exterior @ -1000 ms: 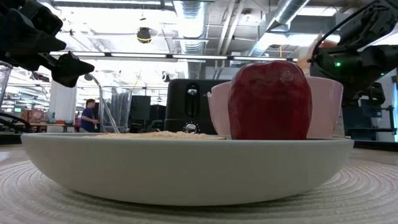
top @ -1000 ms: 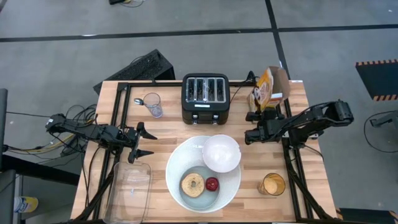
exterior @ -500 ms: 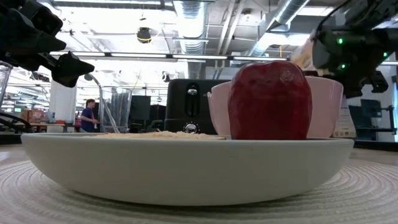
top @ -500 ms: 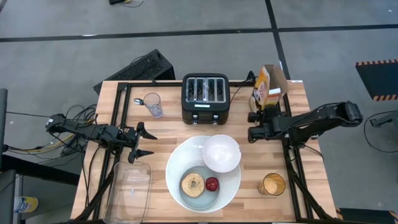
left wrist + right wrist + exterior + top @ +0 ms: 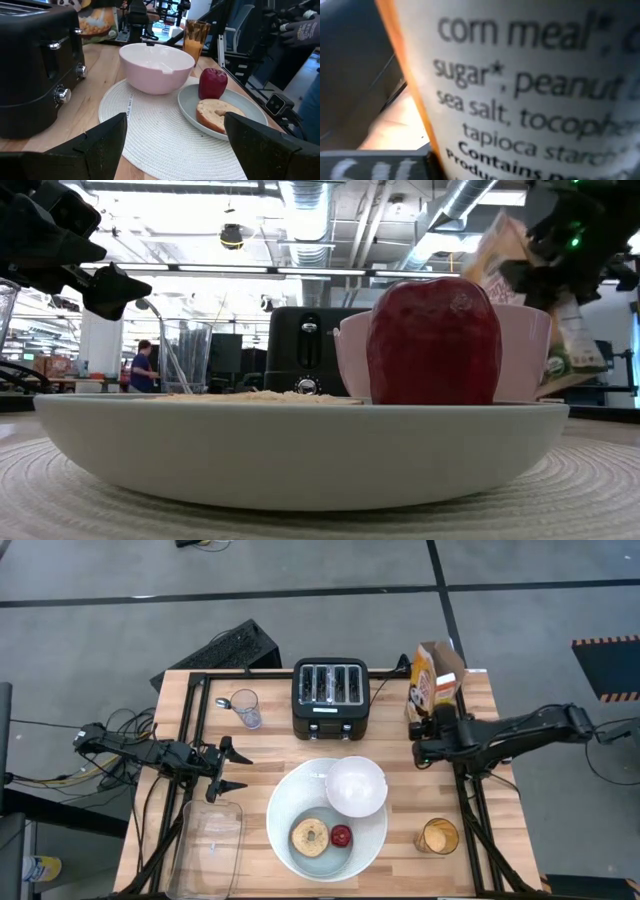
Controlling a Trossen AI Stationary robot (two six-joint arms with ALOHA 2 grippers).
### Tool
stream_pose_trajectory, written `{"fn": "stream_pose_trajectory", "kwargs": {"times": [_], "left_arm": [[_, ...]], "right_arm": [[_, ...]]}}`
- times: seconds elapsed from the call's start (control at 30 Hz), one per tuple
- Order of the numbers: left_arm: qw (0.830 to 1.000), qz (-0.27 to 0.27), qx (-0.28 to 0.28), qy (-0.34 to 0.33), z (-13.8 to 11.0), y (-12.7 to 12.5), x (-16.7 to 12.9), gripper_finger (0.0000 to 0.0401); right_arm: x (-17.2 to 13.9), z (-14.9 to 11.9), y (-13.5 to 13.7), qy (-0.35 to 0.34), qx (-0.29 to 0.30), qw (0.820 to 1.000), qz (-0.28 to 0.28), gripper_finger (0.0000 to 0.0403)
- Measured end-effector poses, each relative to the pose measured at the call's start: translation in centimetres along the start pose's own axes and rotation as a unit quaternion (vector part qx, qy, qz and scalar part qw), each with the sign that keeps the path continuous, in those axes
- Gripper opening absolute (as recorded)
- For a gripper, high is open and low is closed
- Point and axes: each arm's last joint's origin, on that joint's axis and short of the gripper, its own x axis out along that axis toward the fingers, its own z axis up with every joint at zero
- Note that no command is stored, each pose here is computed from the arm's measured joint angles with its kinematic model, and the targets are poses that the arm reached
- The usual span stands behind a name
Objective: Arrange a breakfast setting
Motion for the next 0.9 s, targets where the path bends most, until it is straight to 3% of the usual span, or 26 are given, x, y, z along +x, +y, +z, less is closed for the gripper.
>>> {"fn": "stream_pose_trajectory", "kwargs": {"times": [0.13,0.43,0.77,0.9], "left_arm": [[1.0,0.0,0.0,0.0,0.0,0.0,0.0,0.032],[1.0,0.0,0.0,0.0,0.0,0.0,0.0,0.032],[1.0,0.0,0.0,0.0,0.0,0.0,0.0,0.032],[1.0,0.0,0.0,0.0,0.0,0.0,0.0,0.032]], "right_arm": [[-1.2,1.2,-0.7,0.007,-0.022,1.0,0.013,0.0164],[-4.2,5.0,-1.3,-0.002,-0.151,0.986,0.064,0.0164],[-6.2,7.5,-2.3,0.012,-0.293,0.951,0.097,0.0164],[-6.7,7.6,-2.4,0.013,-0.361,0.925,0.117,0.0164]]}}
